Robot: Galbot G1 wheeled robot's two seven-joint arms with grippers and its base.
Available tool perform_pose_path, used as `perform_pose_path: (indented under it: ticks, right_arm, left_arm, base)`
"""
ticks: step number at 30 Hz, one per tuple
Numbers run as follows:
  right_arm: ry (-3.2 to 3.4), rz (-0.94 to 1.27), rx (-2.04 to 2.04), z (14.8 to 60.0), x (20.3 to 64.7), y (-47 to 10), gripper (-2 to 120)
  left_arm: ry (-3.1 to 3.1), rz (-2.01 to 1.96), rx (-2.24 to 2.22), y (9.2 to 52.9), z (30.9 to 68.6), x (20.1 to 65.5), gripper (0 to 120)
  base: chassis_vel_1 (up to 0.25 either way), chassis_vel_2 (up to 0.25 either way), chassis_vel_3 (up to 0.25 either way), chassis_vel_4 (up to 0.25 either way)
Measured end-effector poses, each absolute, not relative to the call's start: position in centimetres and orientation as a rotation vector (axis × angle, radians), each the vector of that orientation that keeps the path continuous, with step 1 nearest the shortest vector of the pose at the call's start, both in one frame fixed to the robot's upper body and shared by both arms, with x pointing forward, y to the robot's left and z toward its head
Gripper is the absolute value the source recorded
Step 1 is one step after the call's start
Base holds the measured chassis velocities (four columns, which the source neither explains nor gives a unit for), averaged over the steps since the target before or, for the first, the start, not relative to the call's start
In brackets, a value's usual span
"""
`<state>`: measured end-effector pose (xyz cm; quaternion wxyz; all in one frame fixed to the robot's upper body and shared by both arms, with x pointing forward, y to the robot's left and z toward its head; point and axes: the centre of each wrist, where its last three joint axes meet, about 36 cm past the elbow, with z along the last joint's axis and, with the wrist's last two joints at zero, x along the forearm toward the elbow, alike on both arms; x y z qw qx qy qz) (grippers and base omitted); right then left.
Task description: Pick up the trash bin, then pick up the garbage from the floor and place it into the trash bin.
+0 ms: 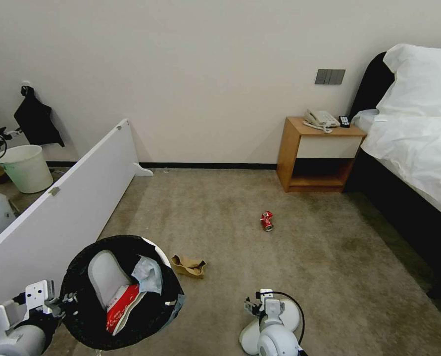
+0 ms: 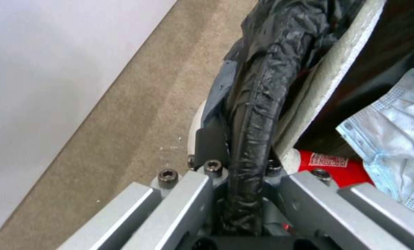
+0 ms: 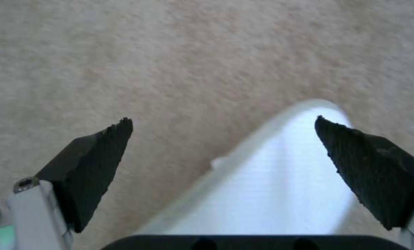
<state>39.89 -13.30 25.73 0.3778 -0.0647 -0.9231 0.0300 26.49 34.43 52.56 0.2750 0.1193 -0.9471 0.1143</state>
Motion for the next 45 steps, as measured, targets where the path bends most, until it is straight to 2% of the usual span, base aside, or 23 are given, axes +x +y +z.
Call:
perform_pose_path:
  ticks: [11, 25, 45]
  right_arm:
    - [-2.287, 0.041, -0.232, 26.3, 40.6, -13.3, 100]
    - [-2.157, -0.135, -0.268, 26.2, 42.2, -12.6, 100]
    - [-2.015, -0.18, -0.352, 27.3, 43.7, -12.6, 100]
  left_arm:
    - [-2.549, 0.308, 0.316, 34.4, 52.6, 26.6, 0]
    - [-2.545, 0.308, 0.32, 34.5, 52.5, 26.6, 0]
    - [-2.544, 0.311, 0.316, 34.6, 52.4, 26.8, 0]
  base:
    - [0.0, 0.0, 0.0, 0.0]
    - [0.0, 0.0, 0.0, 0.0]
    - [0.0, 0.0, 0.0, 0.0]
